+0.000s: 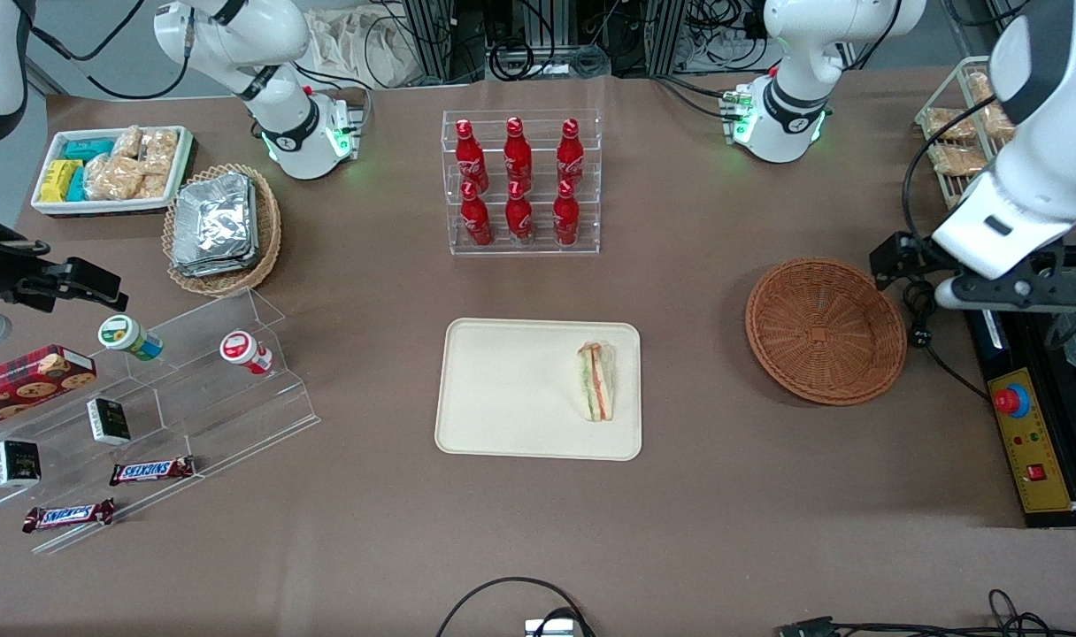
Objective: Place sandwich from basket to tray
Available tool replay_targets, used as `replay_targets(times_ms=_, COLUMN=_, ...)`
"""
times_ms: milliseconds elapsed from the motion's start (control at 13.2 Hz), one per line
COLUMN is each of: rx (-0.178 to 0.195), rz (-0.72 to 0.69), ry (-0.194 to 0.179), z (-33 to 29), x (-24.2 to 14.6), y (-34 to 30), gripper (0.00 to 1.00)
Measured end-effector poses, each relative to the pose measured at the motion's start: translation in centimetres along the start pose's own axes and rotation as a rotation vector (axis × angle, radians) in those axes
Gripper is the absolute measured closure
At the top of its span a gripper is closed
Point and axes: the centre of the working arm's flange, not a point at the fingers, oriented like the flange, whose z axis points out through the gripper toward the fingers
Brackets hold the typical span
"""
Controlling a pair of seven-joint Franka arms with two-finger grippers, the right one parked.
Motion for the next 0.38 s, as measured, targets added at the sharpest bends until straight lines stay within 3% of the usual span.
replay_targets(times_ms=379, rx=-0.016, rz=0.014, ry=0.004, z=-2.6, x=-2.1, y=-1.2, gripper=0.00)
